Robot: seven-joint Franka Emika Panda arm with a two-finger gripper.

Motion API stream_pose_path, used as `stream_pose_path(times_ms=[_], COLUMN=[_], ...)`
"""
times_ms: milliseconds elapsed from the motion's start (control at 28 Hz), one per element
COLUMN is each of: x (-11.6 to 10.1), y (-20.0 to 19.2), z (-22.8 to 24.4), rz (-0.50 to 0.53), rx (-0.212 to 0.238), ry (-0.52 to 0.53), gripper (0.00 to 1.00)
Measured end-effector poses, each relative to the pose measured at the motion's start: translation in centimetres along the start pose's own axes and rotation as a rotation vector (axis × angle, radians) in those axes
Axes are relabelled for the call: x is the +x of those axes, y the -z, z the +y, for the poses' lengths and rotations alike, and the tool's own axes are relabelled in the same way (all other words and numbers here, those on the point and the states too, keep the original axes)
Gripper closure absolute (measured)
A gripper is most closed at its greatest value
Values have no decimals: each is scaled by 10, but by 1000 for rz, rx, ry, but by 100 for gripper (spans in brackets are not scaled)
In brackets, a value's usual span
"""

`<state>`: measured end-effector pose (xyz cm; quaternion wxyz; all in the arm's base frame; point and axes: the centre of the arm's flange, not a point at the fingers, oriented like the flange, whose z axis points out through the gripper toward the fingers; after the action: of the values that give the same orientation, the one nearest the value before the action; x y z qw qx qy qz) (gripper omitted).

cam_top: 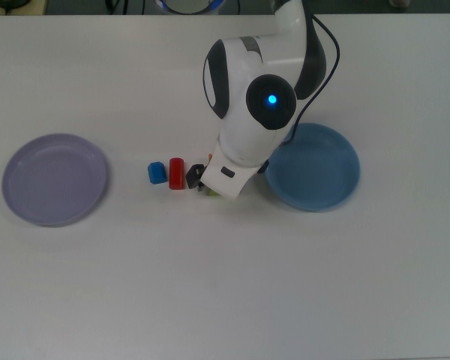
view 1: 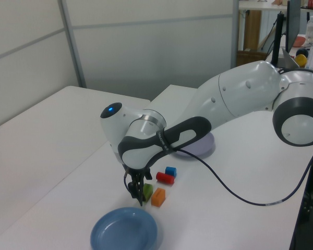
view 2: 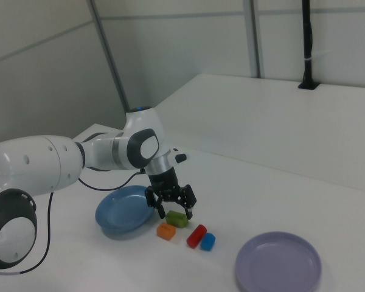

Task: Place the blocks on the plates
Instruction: 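Lower the gripper onto the green block and close on it, then carry the green block over the blue plate and release it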

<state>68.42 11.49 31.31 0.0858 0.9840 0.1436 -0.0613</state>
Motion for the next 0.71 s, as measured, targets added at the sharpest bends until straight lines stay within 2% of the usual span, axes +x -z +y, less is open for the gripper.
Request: stream_pose_path(times_ms=[179,464,714], x=[1,2,3], y=[-6,-4,-1], z=[0,1,3], rz=[-6,-4,4], rx=[-15,-27,-27], ry=[2,6,1], gripper=[2,31,32])
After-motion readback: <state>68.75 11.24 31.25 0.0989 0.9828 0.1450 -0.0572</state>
